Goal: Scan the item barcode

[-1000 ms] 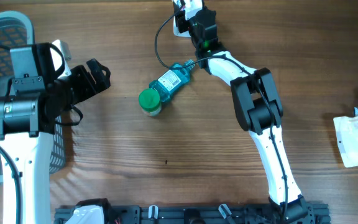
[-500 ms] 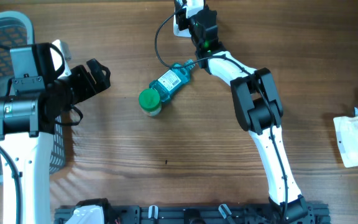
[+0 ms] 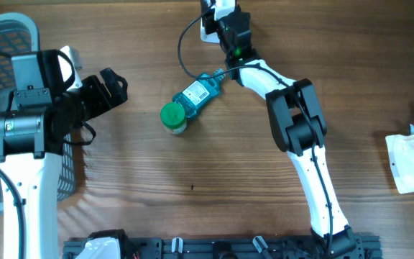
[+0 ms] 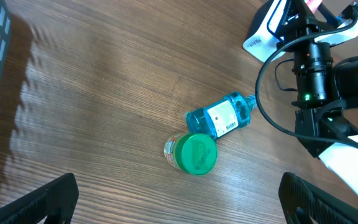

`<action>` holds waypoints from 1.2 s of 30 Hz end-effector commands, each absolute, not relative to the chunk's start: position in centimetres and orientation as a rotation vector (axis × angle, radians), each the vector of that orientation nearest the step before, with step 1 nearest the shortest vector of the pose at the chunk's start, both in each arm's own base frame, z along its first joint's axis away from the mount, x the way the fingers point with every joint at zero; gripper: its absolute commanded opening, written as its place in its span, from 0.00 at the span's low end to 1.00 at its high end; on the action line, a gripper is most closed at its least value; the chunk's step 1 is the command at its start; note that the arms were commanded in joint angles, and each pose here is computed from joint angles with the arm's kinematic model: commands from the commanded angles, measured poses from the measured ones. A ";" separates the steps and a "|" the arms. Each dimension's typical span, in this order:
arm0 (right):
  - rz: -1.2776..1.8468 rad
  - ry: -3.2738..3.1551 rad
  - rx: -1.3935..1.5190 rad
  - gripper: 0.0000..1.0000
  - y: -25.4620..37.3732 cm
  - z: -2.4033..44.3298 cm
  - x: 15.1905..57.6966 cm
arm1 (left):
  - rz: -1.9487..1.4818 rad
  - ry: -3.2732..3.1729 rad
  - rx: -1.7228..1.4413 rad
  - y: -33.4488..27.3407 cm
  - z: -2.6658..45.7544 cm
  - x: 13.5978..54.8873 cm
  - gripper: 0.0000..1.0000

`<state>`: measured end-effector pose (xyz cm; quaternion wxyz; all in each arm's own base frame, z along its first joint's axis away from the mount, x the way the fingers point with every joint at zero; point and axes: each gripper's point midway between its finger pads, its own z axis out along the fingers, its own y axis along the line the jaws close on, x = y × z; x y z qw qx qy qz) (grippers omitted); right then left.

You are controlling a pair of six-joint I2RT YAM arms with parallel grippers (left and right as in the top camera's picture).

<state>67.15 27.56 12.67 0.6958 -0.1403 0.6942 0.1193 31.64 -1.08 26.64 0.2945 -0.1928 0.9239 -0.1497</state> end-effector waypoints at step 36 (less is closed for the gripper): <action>-0.358 2.437 1.525 0.50 -23.5 8.3 35.4 | -0.385 2.442 -0.502 -0.8 27.3 31.7 1.00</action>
